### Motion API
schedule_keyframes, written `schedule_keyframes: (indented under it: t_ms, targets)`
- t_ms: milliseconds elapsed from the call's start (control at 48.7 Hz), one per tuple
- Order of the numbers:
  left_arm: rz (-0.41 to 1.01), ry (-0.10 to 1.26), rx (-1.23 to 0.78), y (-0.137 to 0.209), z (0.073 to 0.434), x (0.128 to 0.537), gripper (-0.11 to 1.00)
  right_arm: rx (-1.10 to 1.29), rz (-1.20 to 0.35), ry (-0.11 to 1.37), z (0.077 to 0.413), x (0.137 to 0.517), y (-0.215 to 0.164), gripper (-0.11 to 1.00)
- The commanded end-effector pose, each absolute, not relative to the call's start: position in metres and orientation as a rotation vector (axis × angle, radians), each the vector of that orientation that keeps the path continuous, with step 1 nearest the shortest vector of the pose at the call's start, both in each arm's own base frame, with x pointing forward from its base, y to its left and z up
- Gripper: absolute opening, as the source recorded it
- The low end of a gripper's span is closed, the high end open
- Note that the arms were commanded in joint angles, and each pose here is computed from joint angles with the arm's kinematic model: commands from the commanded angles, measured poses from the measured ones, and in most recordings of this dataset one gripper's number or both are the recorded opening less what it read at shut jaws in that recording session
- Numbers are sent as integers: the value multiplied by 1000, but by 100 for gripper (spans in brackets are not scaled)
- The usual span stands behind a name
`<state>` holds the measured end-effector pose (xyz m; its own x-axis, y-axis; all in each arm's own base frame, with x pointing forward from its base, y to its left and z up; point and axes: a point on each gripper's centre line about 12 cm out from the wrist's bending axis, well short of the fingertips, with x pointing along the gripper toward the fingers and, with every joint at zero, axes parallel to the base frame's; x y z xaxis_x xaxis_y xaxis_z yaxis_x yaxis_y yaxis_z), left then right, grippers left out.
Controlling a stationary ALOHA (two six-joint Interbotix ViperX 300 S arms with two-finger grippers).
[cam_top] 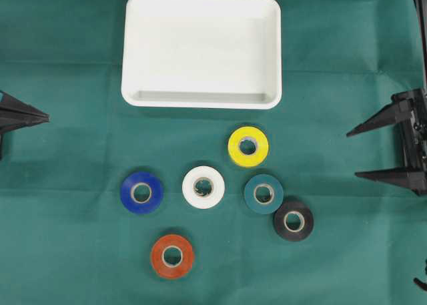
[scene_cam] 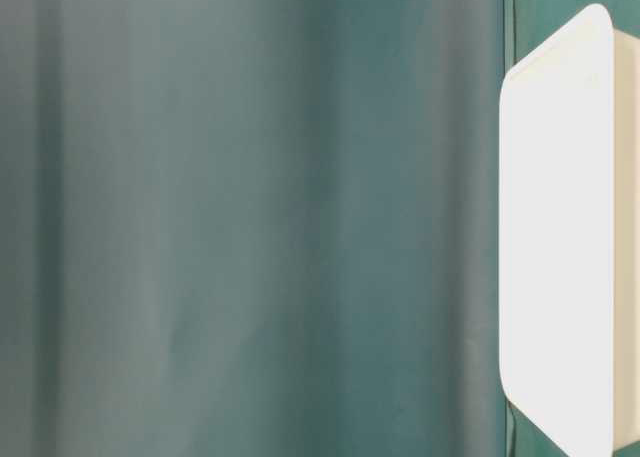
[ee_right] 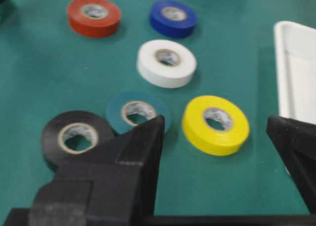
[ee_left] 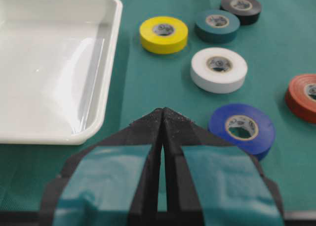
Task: Put the tape into the white case with the right arm.
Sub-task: 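Open the right gripper and move it inward from the rest pose, then reach the right gripper over the orange-red tape roll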
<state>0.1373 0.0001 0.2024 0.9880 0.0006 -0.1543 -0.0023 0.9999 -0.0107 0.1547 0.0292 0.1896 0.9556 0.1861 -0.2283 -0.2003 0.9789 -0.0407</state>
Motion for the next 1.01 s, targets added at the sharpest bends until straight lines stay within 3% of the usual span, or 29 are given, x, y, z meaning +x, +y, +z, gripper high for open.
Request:
schedule_keyframes:
  t_ms: [0, 432, 719, 986]
  targets:
    - [3, 153, -14, 0, 206, 139, 0, -67, 210, 236, 191, 156, 32, 79]
    - [3, 153, -16, 0, 206, 139, 0, -76, 213, 290, 194, 170, 35, 78]
    - [3, 156, -16, 0, 204, 139, 0, -70, 228, 286, 209, 203, 43, 66]
    - [3, 158, -14, 0, 204, 139, 0, -70, 268, 324, 204, 238, 57, 66]
